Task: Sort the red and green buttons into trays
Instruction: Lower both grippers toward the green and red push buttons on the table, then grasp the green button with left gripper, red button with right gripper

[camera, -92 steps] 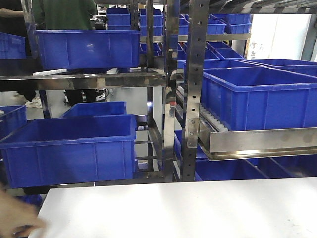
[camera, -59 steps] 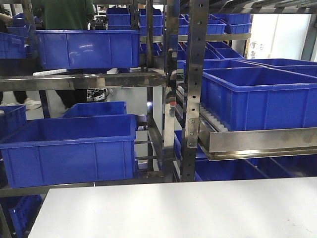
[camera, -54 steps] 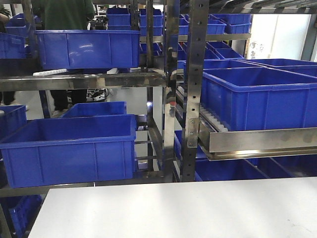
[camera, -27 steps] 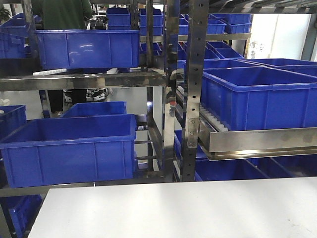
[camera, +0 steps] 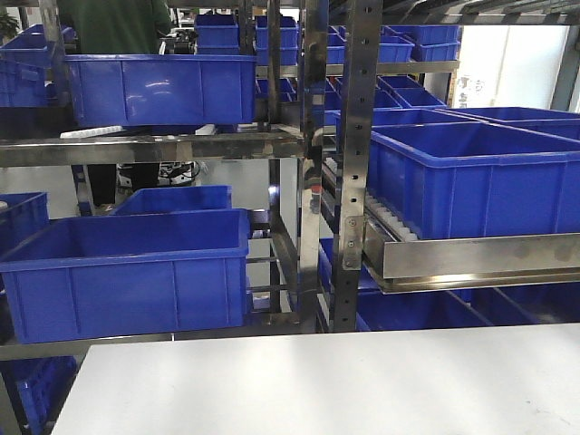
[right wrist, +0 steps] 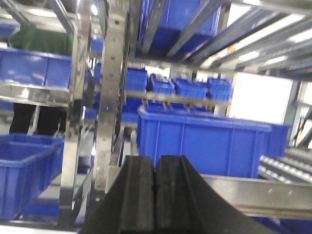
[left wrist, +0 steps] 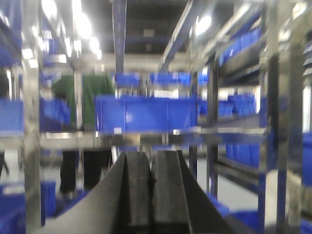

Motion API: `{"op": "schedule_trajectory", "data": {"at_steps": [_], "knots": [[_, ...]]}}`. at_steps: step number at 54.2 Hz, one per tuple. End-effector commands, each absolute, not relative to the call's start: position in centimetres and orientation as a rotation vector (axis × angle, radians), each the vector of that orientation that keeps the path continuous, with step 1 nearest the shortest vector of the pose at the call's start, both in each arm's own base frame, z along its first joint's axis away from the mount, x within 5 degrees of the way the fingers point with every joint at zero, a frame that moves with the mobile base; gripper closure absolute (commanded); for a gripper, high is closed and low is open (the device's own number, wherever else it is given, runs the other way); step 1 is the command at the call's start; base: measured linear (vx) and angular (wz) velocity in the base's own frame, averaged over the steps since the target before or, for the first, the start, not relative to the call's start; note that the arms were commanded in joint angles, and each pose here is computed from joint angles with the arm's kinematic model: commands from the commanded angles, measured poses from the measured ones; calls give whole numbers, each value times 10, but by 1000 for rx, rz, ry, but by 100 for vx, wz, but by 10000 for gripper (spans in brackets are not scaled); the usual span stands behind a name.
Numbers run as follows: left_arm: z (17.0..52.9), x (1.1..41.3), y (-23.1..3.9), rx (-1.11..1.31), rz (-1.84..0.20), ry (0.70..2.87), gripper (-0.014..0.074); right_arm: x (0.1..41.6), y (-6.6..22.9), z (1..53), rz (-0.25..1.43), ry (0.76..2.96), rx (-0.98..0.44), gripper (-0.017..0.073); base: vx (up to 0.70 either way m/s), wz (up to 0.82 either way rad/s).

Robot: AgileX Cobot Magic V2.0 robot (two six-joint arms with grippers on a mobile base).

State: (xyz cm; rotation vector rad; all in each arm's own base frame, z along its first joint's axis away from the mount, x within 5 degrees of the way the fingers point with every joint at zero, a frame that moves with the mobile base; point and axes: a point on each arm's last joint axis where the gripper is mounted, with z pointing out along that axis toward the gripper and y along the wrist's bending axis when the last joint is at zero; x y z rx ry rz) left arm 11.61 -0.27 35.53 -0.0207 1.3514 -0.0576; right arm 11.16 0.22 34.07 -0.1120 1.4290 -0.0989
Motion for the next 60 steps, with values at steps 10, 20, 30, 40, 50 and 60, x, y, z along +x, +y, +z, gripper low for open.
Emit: {"op": "schedule_trajectory", "data": {"at_steps": [10, 20, 30, 40, 50, 60], "knots": [[360, 175, -3, -49, -50, 1338, 599, 164, 2, 342, -86, 1495, -87, 563, 0, 0], [337, 203, -4, -47, -44, 1457, 554, 183, 2, 325, -69, 1599, -80, 474, 0, 0], [322, 218, -5, -94, -90, 1530, 364, 193, 2, 317, -26, 1633, -35, 230, 0, 0], [303, 233, -5, -104, -93, 1610, 87, 196, 2, 319, -14, 1591, -13, -72, 0, 0], [287, 245, -6, -117, -99, 1677, -17, 204, 1, 278, 5, 1610, 20, -118, 0, 0], [273, 253, -9, -45, -79, 1740, 3, 197, 9, 188, 91, 1651, -27, -48, 0, 0]]}}
